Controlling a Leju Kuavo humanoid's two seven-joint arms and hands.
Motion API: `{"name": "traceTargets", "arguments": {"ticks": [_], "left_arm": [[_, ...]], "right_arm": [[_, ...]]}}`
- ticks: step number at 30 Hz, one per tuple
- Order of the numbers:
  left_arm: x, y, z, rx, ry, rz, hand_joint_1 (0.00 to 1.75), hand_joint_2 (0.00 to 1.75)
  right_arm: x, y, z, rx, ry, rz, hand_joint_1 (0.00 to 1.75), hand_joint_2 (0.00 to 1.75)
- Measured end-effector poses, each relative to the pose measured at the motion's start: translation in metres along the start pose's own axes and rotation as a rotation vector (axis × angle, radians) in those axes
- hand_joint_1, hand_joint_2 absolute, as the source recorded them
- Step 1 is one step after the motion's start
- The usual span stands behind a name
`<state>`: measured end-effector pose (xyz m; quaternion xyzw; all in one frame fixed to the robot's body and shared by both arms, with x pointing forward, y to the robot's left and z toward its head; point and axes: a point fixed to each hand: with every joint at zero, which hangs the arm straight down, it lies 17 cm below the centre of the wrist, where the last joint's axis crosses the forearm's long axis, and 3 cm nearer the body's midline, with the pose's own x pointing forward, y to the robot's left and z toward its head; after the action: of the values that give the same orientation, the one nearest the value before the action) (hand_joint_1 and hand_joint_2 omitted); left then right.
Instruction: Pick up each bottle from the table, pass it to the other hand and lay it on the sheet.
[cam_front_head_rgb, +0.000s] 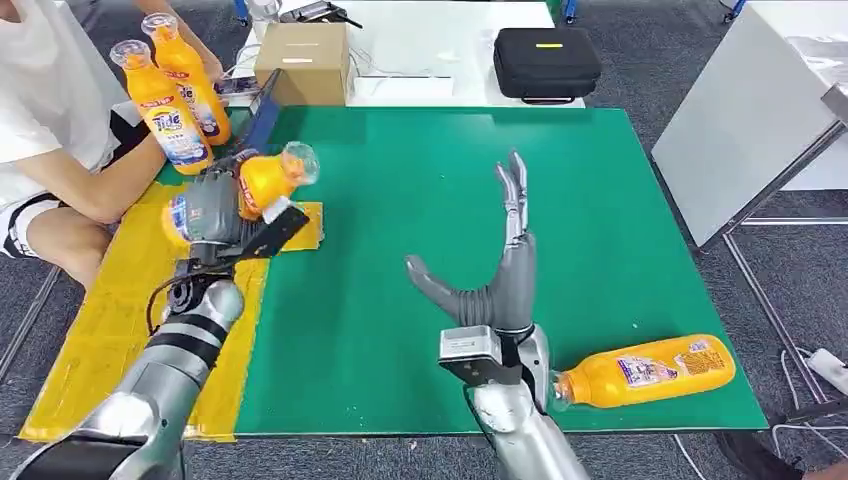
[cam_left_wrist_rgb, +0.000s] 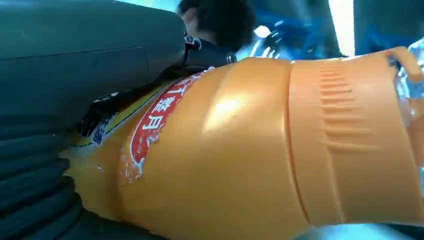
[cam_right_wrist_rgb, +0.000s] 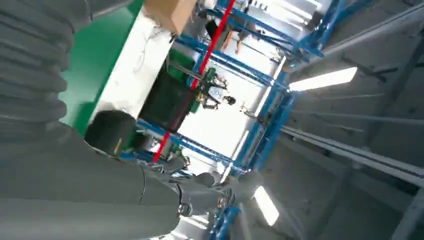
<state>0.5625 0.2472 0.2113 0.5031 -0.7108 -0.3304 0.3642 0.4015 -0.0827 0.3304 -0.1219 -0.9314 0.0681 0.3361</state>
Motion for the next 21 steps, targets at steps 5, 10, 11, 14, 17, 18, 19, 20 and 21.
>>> {"name": "traceTargets", "arguments": {"ticks": [5, 10, 11, 14, 17, 18, 19, 20, 21], "left_arm": [[-0.029, -0.038, 0.057, -0.138, -0.015, -0.176, 1.75, 1.75], [-0.053, -0.056, 0.091, -0.213, 0.035, -0.201, 1.75, 1.75], [-0.056, -0.059, 0.096, -0.22, 0.043, -0.198, 1.75, 1.75], [-0.059, -0.066, 0.107, -0.241, 0.06, -0.183, 1.75, 1.75], [-0.06, -0.069, 0.112, -0.248, 0.068, -0.176, 1.75, 1.75], [-0.061, -0.069, 0.113, -0.25, 0.07, -0.175, 1.75, 1.75], [-0.061, -0.07, 0.113, -0.251, 0.074, -0.174, 1.43, 1.75], [-0.062, -0.07, 0.114, -0.252, 0.076, -0.173, 0.0, 1.75], [-0.062, -0.071, 0.114, -0.254, 0.076, -0.172, 0.0, 1.75]], "right_arm": [[-0.008, 0.011, 0.0, 0.109, 0.022, -0.088, 0.0, 1.75], [-0.011, 0.015, 0.003, 0.145, 0.017, -0.119, 0.0, 1.75], [-0.011, 0.015, 0.004, 0.146, 0.016, -0.118, 0.0, 1.75], [-0.013, 0.016, 0.004, 0.153, 0.015, -0.116, 0.0, 1.75], [-0.015, 0.017, 0.005, 0.158, 0.019, -0.114, 0.0, 1.75], [-0.015, 0.018, 0.005, 0.16, 0.019, -0.113, 0.0, 1.75], [-0.016, 0.018, 0.006, 0.161, 0.02, -0.112, 0.0, 1.75], [-0.016, 0.019, 0.006, 0.162, 0.021, -0.112, 0.0, 1.75], [-0.016, 0.019, 0.005, 0.163, 0.021, -0.112, 0.0, 1.75]]}}
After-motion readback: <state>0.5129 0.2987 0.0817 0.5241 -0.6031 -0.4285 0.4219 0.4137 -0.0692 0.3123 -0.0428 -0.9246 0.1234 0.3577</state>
